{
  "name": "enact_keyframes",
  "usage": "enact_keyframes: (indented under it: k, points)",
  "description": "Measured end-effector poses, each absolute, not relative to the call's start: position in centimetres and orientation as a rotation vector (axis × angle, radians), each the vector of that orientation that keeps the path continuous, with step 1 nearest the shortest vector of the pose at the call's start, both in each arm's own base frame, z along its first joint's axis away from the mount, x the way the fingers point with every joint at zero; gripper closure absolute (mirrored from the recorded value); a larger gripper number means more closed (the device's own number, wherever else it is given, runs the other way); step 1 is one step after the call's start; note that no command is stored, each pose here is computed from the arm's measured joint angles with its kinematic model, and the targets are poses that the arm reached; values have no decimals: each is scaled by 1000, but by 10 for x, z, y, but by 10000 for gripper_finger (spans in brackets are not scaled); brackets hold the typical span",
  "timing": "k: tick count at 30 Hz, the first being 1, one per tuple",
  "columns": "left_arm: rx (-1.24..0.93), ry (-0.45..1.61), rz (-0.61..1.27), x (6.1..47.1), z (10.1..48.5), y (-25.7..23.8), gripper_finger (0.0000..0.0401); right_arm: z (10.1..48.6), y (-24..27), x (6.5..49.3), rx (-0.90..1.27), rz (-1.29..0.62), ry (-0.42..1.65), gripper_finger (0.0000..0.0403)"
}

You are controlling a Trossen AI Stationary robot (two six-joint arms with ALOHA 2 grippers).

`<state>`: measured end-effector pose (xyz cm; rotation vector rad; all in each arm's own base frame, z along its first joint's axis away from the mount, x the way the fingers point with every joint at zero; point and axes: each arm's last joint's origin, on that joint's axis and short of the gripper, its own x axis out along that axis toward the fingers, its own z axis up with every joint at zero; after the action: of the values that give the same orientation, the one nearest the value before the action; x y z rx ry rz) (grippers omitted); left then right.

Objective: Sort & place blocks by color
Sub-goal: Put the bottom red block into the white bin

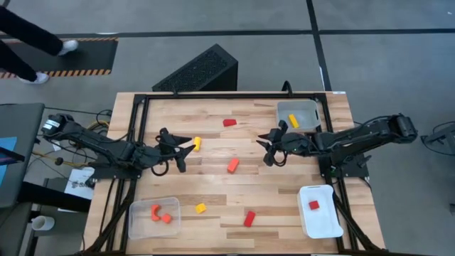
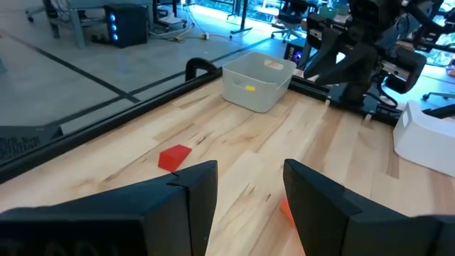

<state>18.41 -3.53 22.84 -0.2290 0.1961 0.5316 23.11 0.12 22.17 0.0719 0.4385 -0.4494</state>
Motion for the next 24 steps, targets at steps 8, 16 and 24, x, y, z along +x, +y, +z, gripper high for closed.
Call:
enact_keyframes:
  k: [8, 16, 24]
  points:
    - [-268, 188, 537, 184, 228, -35, 253, 221, 1, 231, 67, -448, 444, 282]
    - [-284, 183, 538, 184, 228, -35, 253, 220, 2, 231, 59, -441, 454, 282]
    - [-289, 186, 529, 184, 228, -36, 253, 220, 2, 231, 59, -441, 454, 282]
